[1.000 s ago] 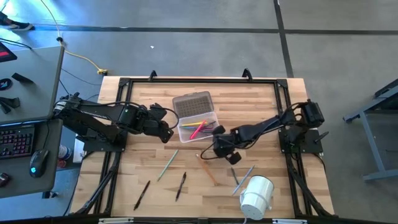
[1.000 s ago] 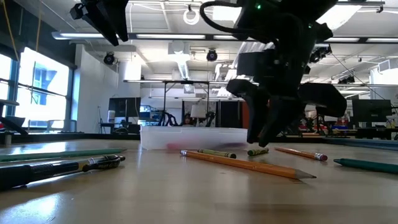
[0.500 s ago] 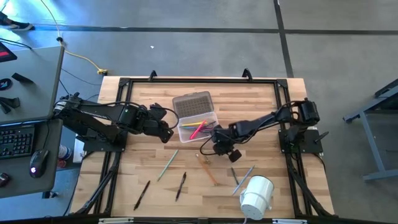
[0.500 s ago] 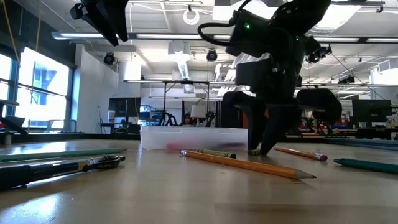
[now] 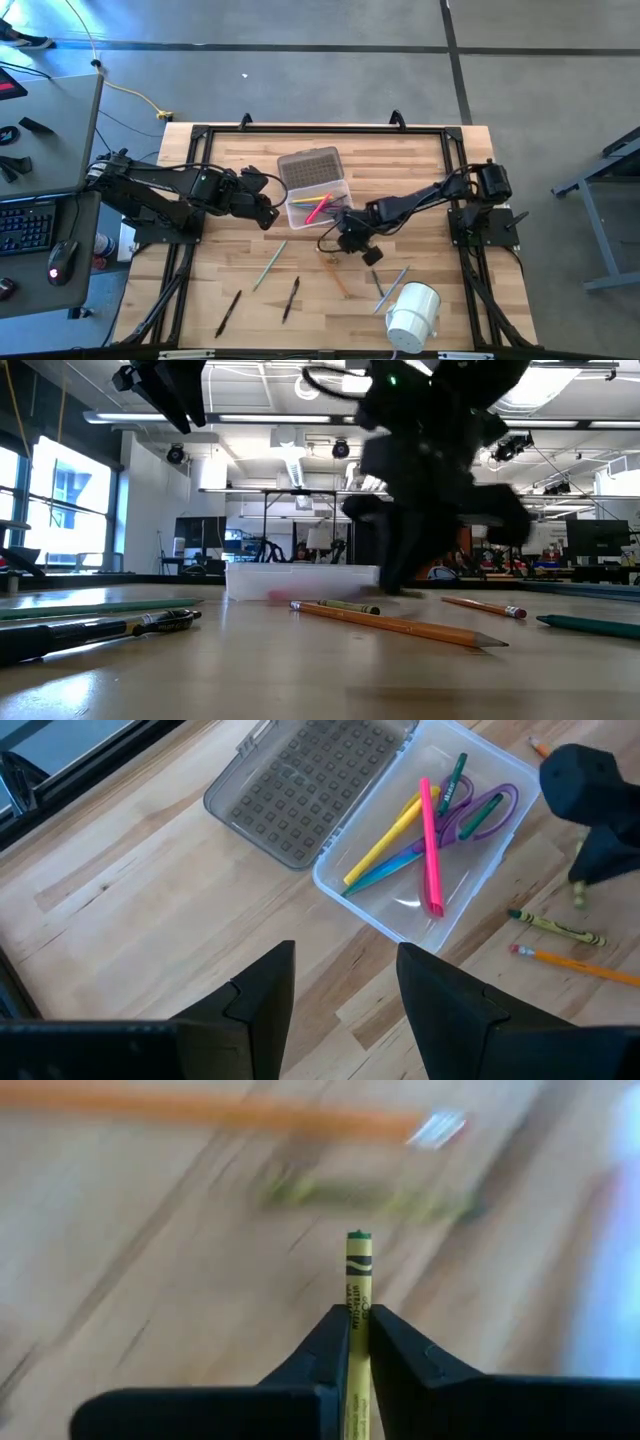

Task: Pick & place school supplies into a supply box
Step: Put the right light green crayon into the supply box, then put the right orange pencil into the supply box

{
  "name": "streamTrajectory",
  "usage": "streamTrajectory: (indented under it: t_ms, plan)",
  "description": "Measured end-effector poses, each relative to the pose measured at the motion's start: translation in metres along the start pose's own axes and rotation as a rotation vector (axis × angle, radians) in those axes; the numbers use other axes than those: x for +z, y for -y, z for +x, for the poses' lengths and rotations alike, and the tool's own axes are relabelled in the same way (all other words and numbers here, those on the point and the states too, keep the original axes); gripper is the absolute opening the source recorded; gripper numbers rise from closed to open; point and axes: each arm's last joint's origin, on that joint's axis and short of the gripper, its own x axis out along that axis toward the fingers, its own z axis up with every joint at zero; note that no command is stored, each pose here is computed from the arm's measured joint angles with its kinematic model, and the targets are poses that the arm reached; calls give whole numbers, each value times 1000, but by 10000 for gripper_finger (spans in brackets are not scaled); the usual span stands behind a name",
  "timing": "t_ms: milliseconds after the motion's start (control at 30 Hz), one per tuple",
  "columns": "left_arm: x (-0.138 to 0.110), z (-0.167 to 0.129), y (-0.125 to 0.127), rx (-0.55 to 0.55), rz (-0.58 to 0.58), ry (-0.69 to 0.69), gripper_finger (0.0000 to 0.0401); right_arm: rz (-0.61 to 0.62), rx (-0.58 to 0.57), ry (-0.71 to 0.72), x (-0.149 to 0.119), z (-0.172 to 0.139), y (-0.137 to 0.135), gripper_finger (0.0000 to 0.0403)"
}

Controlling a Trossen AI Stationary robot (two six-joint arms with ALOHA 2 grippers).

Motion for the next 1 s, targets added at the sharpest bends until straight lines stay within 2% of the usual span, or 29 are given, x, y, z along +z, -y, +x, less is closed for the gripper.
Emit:
streamTrajectory:
  t_ms: [133,233,300,367,567,633,733,1000]
  plan:
    - [0,0,0,4,0,7,211,-4,-241,82,23,-9,17,5]
    - [0,0,0,4,0,7,211,28,-437,107,32,-17,33,10]
    - [0,0,0,4,0,6,211,53,-499,131,33,-21,44,16]
    - [0,0,0,4,0,6,211,95,-502,153,28,-23,56,18]
    - [0,0,0,4,1,6,211,357,-391,171,2,-12,80,15]
    - [0,0,0,4,0,6,211,370,-375,142,-5,-7,82,18]
    - [0,0,0,4,1,6,211,377,-422,95,-9,-2,83,33]
    - [0,0,0,5,1,5,211,252,-466,43,2,2,66,93]
